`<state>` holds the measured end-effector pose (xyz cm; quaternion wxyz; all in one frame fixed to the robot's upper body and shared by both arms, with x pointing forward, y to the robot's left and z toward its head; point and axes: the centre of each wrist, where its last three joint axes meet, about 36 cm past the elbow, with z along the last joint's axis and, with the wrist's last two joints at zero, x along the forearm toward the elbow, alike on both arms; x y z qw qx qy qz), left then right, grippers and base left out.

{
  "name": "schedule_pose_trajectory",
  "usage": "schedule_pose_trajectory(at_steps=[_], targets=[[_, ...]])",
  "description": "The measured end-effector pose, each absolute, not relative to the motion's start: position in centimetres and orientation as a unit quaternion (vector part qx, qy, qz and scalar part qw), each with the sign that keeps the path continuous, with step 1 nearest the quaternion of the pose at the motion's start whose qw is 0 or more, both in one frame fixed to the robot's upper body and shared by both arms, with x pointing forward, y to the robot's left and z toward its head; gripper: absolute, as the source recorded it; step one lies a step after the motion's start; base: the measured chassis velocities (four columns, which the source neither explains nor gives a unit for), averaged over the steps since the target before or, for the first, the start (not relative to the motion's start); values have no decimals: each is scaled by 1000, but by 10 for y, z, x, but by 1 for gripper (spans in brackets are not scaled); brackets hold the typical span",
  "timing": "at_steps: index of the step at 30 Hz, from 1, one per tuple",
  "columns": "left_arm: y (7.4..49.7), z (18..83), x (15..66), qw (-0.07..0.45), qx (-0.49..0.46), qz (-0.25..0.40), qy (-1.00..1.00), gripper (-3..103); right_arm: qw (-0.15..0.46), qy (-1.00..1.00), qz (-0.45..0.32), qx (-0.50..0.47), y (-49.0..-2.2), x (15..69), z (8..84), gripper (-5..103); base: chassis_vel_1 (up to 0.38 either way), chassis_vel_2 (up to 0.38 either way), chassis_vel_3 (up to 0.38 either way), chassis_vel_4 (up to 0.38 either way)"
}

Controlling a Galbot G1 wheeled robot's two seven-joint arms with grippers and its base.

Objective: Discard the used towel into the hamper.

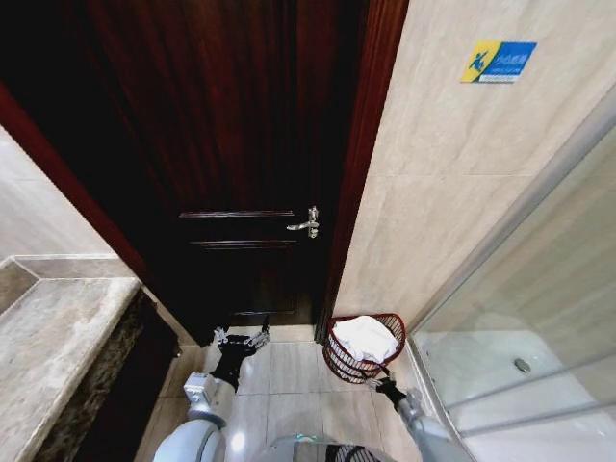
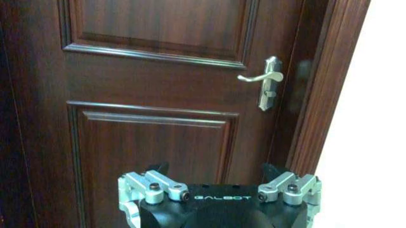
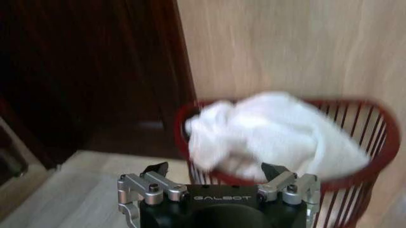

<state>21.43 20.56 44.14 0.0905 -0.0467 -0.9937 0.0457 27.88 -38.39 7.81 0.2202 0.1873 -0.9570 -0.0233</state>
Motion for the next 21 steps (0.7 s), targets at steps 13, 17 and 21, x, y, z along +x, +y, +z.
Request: schedule_pose_trajectory(at_steps=[13,17,21], targets=[[206,441,214,90,-47,46,-994,99,97,-991,23,90,-372,259,173,100,0,0,0,0],[206,441,214,90,-47,46,-994,99,54,-997,33,31,-377,245,230,100,0,0,0,0],[206,441,214,90,-47,46,-994,99,15,-999,43,-12,-382,230,277,100,0,0,0,0]])
